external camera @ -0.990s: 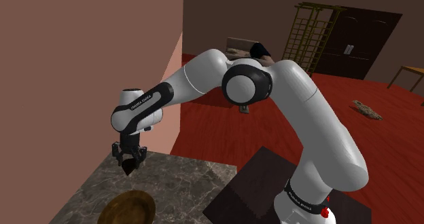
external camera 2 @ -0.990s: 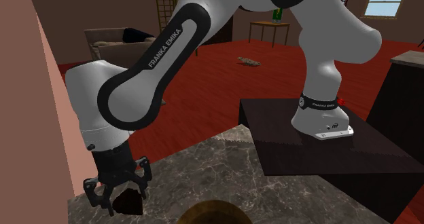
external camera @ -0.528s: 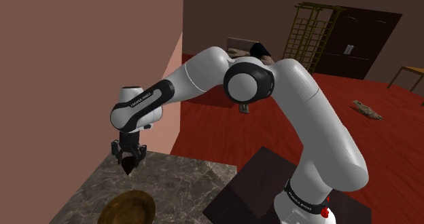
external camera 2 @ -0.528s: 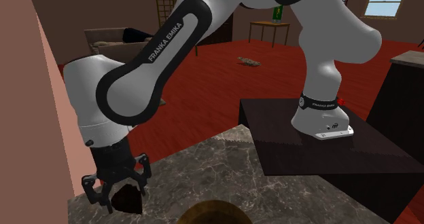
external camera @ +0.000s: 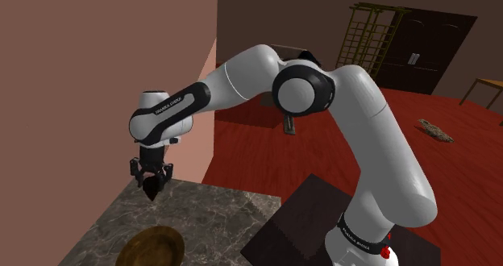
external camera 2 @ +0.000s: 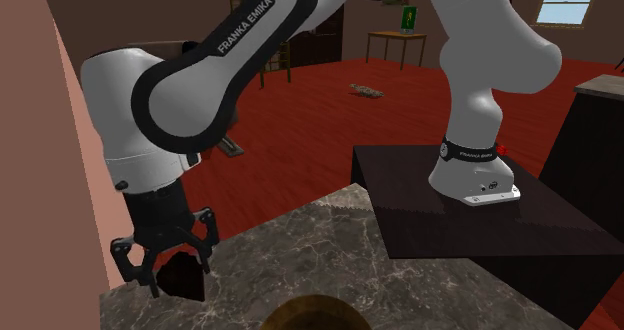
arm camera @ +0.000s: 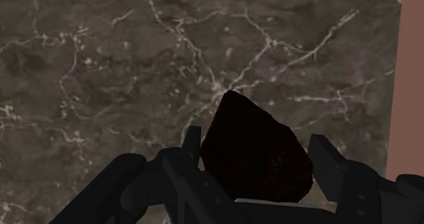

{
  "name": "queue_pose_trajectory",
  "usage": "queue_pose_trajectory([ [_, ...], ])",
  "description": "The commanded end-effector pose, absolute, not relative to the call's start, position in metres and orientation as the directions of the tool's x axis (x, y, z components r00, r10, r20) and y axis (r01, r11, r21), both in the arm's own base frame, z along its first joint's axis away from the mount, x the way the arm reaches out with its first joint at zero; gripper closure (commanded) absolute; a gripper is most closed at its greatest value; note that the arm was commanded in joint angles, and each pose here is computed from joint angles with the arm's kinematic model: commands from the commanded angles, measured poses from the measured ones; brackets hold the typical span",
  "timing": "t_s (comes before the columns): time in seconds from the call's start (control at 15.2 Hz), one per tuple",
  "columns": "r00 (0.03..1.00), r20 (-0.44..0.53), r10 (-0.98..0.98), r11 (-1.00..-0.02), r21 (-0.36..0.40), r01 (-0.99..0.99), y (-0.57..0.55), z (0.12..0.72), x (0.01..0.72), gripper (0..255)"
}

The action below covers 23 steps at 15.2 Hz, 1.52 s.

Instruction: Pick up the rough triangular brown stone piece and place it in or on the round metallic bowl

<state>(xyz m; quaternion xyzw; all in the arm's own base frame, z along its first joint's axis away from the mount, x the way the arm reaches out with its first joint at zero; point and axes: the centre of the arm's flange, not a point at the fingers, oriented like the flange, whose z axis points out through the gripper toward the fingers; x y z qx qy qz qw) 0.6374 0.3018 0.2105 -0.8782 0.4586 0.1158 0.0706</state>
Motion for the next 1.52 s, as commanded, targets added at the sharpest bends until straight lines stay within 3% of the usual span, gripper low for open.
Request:
queue_pose_trajectory([
  [0.0,0.552,-0.268,-0.789,-0.569,-0.017,-0.822,0.301,0.222,0.637,255],
  [0.73,0.552,-0.268,-0.789,-0.569,-0.017,-0.822,0.301,0.277,0.637,255],
  [1.45,0.552,-0.268,-0.789,-0.569,-0.017,-0.822,0.369,0.279,0.509,255],
])
